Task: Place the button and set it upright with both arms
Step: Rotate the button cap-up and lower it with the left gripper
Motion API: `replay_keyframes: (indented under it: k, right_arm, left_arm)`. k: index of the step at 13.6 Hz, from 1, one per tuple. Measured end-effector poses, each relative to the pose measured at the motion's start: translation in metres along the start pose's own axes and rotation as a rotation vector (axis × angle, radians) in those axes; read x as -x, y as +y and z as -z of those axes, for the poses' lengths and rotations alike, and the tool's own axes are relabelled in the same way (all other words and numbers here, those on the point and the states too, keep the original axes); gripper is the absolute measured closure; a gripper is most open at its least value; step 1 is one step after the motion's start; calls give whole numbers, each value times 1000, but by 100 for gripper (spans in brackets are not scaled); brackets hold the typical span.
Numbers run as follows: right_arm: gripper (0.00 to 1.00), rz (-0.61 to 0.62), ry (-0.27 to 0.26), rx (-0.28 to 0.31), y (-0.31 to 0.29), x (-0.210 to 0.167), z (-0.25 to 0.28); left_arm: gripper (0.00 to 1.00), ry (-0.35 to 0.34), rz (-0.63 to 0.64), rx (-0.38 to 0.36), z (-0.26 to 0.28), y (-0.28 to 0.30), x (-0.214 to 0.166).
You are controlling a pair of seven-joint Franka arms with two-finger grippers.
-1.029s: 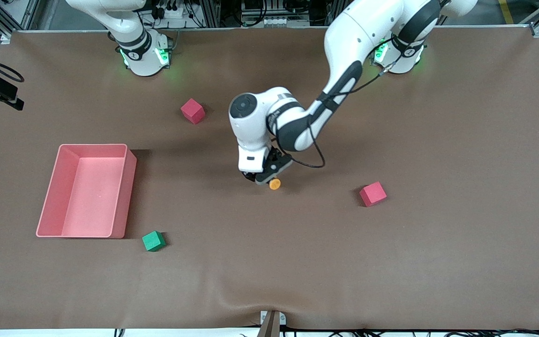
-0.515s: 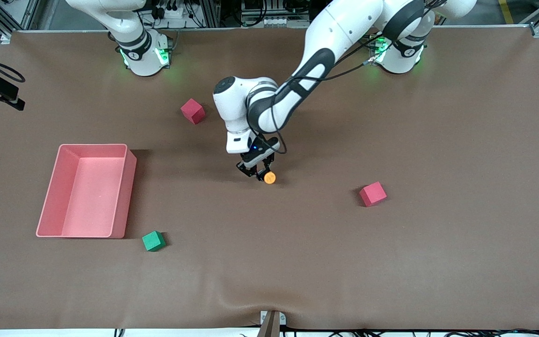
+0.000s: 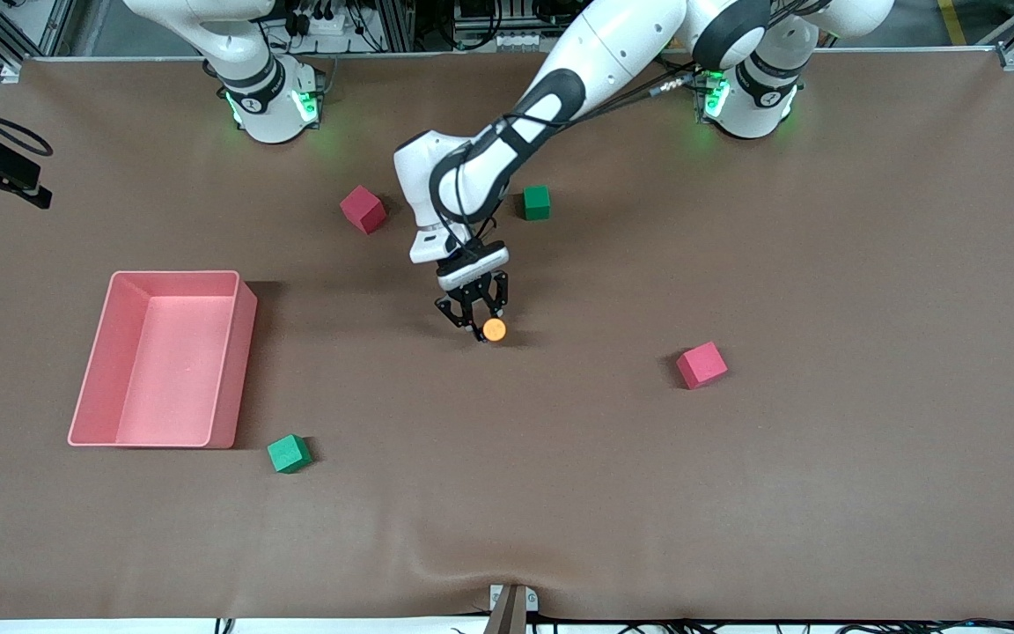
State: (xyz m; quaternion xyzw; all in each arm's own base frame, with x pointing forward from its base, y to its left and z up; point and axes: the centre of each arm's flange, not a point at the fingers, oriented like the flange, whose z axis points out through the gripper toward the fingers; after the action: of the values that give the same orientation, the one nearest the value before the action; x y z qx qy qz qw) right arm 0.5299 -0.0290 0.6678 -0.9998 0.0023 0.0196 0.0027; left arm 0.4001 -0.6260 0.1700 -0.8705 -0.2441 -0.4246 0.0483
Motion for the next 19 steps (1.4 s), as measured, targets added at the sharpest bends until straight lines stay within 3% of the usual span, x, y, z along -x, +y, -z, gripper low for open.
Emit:
replay_keyframes:
  k: [5, 11, 16, 17, 19]
  right_arm:
    - [0, 1, 5, 0, 0, -1, 0]
    - [0, 2, 9, 0, -1, -1, 0]
    - [0, 10, 3, -1, -5, -2, -3]
    - [0, 10, 2, -1, -5, -2, -3]
    - [0, 10, -1, -1, -6, -2, -5]
  left_arm:
    - [59, 130, -79, 28, -17, -15, 18]
    - [59, 214, -166, 39, -53, -35, 45]
    - [59, 259, -135, 75, -60, -43, 61]
    - [54, 261, -135, 74, -61, -45, 62]
    - [32, 263, -135, 74, -62, -45, 62]
